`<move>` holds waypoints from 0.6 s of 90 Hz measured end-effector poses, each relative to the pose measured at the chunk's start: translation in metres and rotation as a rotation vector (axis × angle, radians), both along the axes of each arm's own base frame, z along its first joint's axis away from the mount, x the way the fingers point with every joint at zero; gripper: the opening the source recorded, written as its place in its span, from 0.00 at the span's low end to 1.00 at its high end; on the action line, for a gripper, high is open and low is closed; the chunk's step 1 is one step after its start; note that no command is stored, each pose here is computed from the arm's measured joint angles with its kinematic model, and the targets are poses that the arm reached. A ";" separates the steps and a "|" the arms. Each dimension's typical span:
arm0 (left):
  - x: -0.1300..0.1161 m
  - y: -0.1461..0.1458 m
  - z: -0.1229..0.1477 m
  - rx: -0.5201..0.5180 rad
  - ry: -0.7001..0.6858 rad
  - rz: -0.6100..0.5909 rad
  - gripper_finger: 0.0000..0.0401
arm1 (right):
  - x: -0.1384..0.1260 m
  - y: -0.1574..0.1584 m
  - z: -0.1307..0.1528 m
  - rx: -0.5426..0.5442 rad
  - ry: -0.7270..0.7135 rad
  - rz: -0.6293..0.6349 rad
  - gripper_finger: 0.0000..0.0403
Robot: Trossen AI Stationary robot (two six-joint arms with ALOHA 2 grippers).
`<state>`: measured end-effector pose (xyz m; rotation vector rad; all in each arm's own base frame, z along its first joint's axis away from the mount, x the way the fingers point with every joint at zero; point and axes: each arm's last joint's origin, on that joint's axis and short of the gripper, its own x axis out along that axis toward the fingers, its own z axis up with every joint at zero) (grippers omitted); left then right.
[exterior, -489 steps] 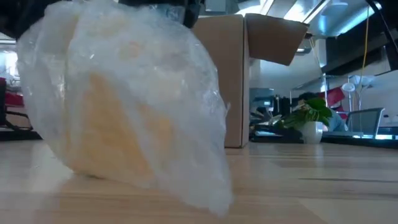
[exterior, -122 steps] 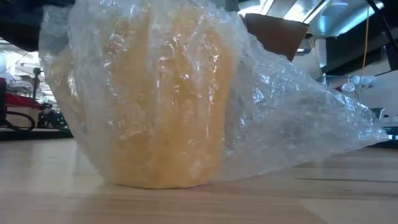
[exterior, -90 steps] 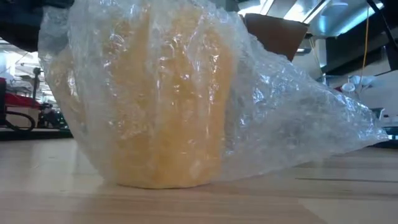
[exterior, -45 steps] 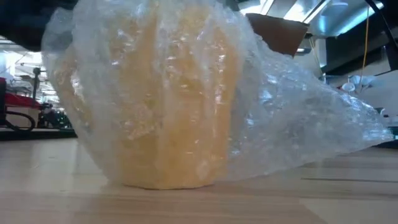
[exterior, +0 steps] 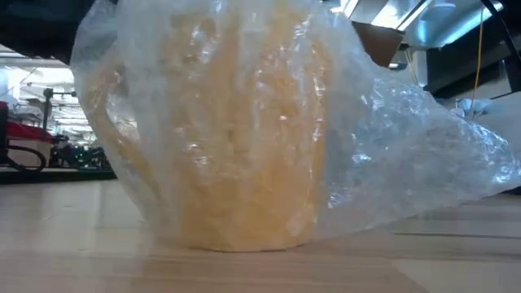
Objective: Wrap mug
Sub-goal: Wrap the yellow mug with the bubble wrap
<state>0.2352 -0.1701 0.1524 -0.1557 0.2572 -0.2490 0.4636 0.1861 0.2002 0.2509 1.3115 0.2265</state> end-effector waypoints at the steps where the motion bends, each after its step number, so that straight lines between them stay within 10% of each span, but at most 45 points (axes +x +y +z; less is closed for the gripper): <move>1: 0.000 0.000 0.000 -0.001 0.000 -0.001 0.00 | 0.000 0.000 -0.001 -0.001 -0.003 0.001 0.00; 54: -0.007 -0.010 0.000 -0.086 0.031 -0.062 0.00 | 0.016 -0.007 -0.020 -0.073 -0.190 -0.051 0.00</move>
